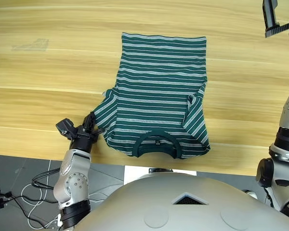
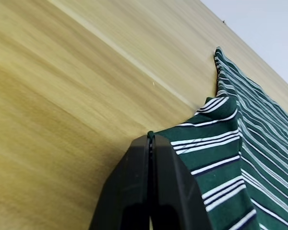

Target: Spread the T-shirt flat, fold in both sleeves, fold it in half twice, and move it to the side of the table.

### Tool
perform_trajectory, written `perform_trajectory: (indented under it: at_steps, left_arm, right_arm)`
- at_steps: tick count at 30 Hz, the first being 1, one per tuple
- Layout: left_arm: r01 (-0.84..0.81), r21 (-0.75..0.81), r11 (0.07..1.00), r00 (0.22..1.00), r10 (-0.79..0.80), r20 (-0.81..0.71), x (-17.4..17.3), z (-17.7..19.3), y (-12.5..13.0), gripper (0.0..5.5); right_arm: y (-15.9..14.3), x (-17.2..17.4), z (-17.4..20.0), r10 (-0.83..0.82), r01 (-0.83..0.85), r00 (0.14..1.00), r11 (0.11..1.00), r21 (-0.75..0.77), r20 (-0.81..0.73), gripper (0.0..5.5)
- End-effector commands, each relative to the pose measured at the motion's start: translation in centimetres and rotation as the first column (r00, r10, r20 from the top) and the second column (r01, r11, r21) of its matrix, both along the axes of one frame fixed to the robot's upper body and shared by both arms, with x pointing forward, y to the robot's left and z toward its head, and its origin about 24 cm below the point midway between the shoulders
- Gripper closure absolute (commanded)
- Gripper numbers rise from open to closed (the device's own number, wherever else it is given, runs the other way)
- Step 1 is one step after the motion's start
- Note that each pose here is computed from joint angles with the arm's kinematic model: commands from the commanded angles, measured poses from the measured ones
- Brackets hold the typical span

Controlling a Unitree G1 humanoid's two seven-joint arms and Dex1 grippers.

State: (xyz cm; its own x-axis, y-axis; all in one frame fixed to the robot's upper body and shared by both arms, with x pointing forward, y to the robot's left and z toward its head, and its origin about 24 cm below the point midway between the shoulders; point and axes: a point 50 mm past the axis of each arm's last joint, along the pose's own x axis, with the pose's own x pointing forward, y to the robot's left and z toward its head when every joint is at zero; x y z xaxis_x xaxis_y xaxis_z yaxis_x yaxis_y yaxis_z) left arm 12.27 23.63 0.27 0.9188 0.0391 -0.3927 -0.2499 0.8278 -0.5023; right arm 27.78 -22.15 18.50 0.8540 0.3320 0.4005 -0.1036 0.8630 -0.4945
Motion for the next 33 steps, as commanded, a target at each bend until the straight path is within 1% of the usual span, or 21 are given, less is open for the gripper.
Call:
perform_trajectory:
  at_steps: [1,4,8,12,16,19,22,30,33]
  left_arm:
    - [-0.018,-0.004,1.000,0.998,0.018,-0.054,-0.5,-1.0,0.0,5.48]
    - [-0.007,0.060,0.998,1.000,0.008,-0.008,-0.4,-0.2,-0.1,5.48]
    - [0.029,0.228,0.973,0.994,-0.051,0.092,0.5,2.5,-0.5,5.48]
    - [0.083,0.215,0.973,0.986,-0.112,0.124,0.6,3.2,-1.5,5.48]
    - [0.175,0.257,0.950,0.977,-0.201,0.075,0.6,2.9,-2.5,5.48]
    - [0.324,0.325,0.889,0.938,-0.346,0.012,0.5,2.6,-4.4,5.48]
    - [0.411,0.384,0.827,0.902,-0.431,-0.039,0.5,2.0,-5.5,5.48]
    - [0.478,0.440,0.761,0.844,-0.536,0.011,0.5,2.9,-7.0,5.48]
    - [0.513,0.481,0.711,0.811,-0.584,-0.002,0.3,3.2,-7.7,5.48]
  right_arm:
    - [0.3,0.1,-0.7,0.012,-0.012,1.000,1.000,0.011,-0.022,0.10]
    - [0.4,0.1,-0.7,0.016,-0.015,1.000,1.000,0.012,-0.024,0.10]
    - [0.5,0.2,-0.8,0.017,-0.017,1.000,1.000,-0.003,-0.026,0.10]
    - [0.6,0.3,-0.9,0.020,-0.020,0.999,1.000,-0.002,-0.025,0.10]
    - [0.7,0.3,-1.0,0.019,-0.019,0.999,1.000,-0.004,-0.027,0.10]
    - [0.8,0.3,-1.2,0.018,-0.018,0.999,1.000,-0.004,-0.031,0.10]
    - [0.8,0.2,-1.5,0.018,-0.018,0.999,1.000,-0.002,-0.039,0.10]
    - [0.9,0.3,-2.4,0.018,-0.018,0.998,1.000,0.000,-0.062,0.10]
    - [0.9,0.3,-2.7,0.020,-0.019,0.997,1.000,0.002,-0.068,0.10]
